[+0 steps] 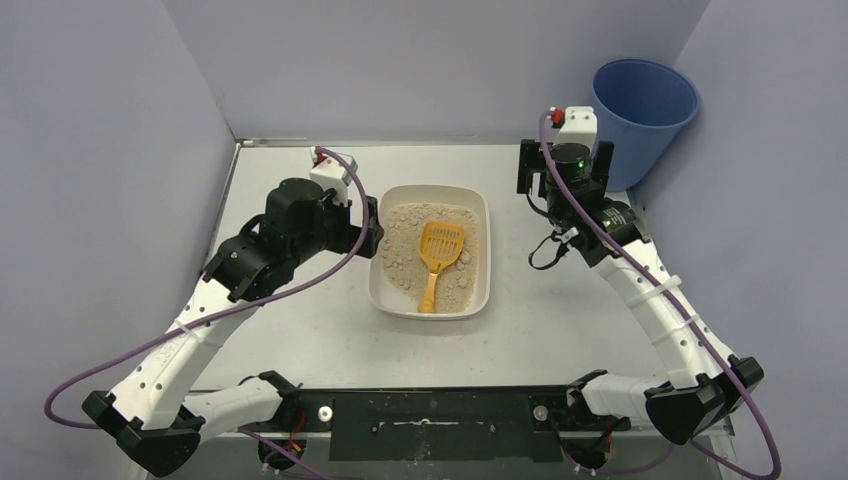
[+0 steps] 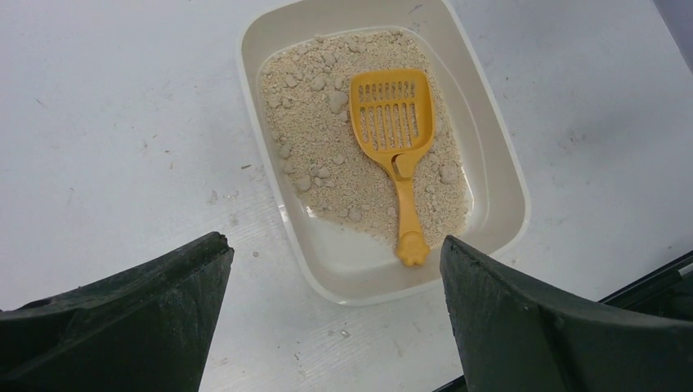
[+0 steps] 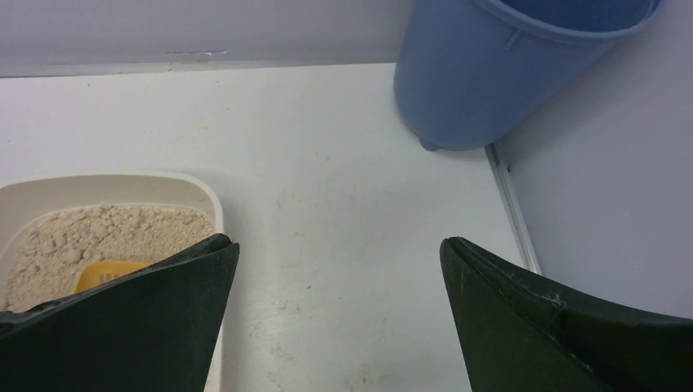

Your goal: Clean the litter box

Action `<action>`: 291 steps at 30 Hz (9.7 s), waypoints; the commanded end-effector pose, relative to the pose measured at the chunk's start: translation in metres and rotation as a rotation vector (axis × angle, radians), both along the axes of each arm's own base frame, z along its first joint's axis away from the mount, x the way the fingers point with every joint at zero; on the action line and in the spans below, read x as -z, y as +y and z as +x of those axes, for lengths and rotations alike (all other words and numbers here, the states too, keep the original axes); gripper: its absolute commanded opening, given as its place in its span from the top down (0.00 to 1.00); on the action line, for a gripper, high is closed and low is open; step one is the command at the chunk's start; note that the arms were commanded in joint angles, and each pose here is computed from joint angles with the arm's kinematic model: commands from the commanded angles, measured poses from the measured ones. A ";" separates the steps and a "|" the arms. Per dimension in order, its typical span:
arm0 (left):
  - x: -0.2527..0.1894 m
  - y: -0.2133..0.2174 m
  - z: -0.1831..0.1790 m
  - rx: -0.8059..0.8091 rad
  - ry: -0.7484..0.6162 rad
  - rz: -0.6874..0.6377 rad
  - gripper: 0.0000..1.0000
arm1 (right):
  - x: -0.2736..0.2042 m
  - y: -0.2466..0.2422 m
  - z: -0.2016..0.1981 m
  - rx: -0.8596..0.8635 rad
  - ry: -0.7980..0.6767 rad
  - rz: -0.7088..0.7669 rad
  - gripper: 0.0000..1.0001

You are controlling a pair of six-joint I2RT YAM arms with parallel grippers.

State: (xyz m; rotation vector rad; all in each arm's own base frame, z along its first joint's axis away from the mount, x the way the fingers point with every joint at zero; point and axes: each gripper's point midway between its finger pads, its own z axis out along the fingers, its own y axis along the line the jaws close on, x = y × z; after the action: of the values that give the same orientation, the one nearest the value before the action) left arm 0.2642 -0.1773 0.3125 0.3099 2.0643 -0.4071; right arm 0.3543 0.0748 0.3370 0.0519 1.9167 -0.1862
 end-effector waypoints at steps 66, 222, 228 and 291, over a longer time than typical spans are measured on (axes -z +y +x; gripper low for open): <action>0.015 0.017 -0.026 0.000 0.041 0.015 0.03 | 0.074 -0.171 0.260 0.225 -0.032 -0.190 0.12; 0.231 0.052 -0.029 -0.501 0.500 -0.164 0.96 | 0.261 0.286 -0.143 -0.388 0.520 0.200 0.35; 0.224 0.056 -0.036 -0.504 0.498 -0.161 0.52 | 0.269 0.290 -0.137 -0.366 0.510 0.178 0.43; 0.081 -0.034 -0.090 0.278 0.499 -0.412 0.24 | 0.146 0.226 -0.232 -1.419 0.266 -0.335 1.00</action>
State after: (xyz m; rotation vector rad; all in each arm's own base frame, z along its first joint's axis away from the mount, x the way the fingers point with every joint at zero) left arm 0.1789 -0.1965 0.2026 0.1761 2.4729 -0.9949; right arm 0.1277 0.3054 0.1788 -1.4279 1.8597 0.4770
